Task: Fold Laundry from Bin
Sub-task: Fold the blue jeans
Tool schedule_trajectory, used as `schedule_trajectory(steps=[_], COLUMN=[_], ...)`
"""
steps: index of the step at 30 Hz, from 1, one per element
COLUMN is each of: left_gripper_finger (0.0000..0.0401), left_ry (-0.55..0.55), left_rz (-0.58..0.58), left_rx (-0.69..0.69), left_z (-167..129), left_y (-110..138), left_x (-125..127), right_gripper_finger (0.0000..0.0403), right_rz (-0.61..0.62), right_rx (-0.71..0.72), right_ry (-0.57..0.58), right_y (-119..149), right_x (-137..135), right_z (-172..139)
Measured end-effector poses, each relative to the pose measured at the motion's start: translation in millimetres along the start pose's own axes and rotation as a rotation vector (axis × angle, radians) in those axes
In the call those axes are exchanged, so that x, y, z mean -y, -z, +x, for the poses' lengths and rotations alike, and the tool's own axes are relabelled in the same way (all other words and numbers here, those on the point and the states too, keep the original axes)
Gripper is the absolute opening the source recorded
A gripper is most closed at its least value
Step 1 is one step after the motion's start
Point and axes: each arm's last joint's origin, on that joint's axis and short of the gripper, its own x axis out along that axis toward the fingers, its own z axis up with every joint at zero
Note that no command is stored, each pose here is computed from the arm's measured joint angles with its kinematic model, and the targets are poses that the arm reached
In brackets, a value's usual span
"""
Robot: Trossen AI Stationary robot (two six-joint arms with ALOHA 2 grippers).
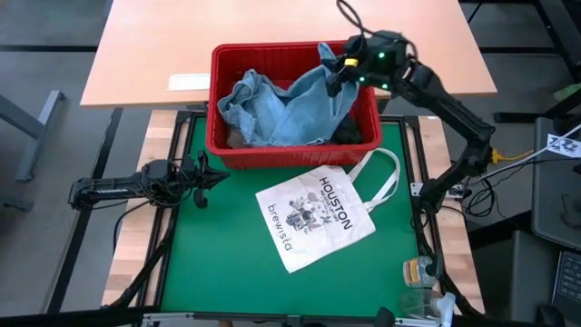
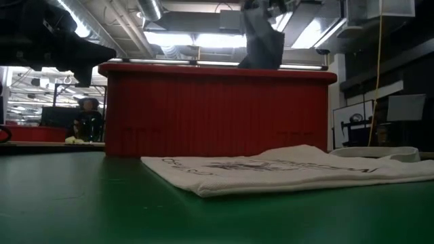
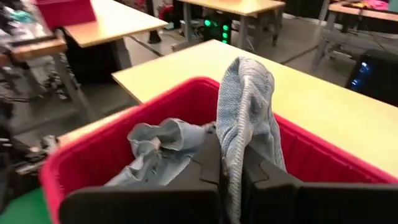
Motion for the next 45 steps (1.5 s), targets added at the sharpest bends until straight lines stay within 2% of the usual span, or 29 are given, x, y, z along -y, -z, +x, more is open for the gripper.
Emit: schedule_trajectory(steps=[5,10,17,20,22,26,30,35,45], left_gripper_finger=[0.0016,0.0057,0.0119,0.013,0.013,0.013,0.0129,0.0129,0.0129], left_ry=[0.023,0.032,-0.151,-0.249,-0.277,-0.297,-0.374,-0.412,-0.623], left_rz=[-0.007,-0.007,-0.008,-0.031,-0.036,-0.027,-0.009,0.023,-0.069], left_rx=[0.116,0.245,0.421,0.449,0.449,0.406,0.292,0.165,-0.108], left_z=[-0.7,-3.0,-7.1,-7.8,-6.6,2.9,20.8,48.2,100.3], left_y=[-11.2,-23.4,-37.9,-47.7,-56.2,-77.2,-96.7,-121.1,-150.4], left_x=[2.1,3.8,0.3,-0.9,0.0,4.1,7.3,13.0,8.9], right_gripper_finger=[0.0005,0.0006,0.0008,0.0008,0.0005,0.0006,0.0008,0.0005,0.0006], right_rz=[-0.021,-0.022,-0.022,-0.022,-0.022,-0.022,-0.022,-0.022,-0.022], right_rx=[0.017,0.017,0.013,0.012,0.013,0.013,0.014,0.014,0.014], right_ry=[-0.02,-0.02,-0.02,-0.019,-0.019,-0.019,-0.019,-0.019,-0.019], right_y=[-15.0,-18.2,-17.6,-17.6,-17.6,-17.6,-17.7,-17.8,-17.7], right_x=[-0.2,-0.1,-0.1,0.0,0.0,0.0,0.0,0.1,0.0], right_z=[-17.6,-22.4,-21.7,-21.4,-21.4,-21.4,-21.4,-21.4,-21.2])
